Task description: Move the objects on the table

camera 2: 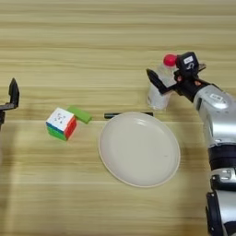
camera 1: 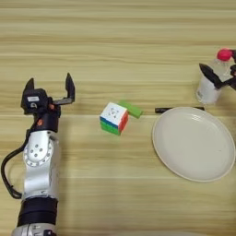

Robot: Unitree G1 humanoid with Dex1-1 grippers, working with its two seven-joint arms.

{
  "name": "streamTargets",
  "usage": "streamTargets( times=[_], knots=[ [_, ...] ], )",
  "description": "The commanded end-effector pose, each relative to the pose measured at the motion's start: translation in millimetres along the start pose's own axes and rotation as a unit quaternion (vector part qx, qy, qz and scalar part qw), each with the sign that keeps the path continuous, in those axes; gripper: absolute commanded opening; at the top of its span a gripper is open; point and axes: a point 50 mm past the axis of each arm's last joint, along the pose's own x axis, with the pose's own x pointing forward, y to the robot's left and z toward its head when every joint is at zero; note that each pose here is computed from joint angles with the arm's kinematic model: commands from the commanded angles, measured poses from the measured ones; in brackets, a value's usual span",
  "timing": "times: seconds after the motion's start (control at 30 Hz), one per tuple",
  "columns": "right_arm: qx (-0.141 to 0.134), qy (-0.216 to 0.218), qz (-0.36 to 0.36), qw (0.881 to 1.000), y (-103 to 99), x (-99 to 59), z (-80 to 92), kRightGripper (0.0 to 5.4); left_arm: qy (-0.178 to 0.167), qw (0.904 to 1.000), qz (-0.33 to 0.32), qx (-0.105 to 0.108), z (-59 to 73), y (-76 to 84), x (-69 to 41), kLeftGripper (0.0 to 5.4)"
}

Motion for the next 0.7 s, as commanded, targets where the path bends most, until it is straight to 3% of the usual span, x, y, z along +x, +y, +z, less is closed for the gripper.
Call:
streamTargets(
  times=[0.03, 0.37, 0.53, 0.7],
  knots=[
    [-0.004, -0.067, -0.007, 0.998, 0, 1.8, 27.1, 5.35, -0.004, 1.0000, -0.001, 0.002, 1.1, 0.7, 2.9, 5.40],
    [-0.006, -0.164, 0.016, 0.986, 13, -10.5, 72.0, 5.35, -0.003, 1.0000, -0.002, 0.002, 0.6, -0.2, 3.8, 5.40],
    [0.004, -0.187, 0.046, 0.981, 23, -24.7, 83.7, 5.35, -0.002, 1.0000, -0.004, 0.003, 0.9, 0.1, 4.0, 5.40],
    [0.016, -0.194, 0.077, 0.978, 32, -42.0, 83.3, 5.35, -0.002, 1.0000, -0.005, 0.004, 1.2, 1.5, 3.7, 5.40]
  ],
)
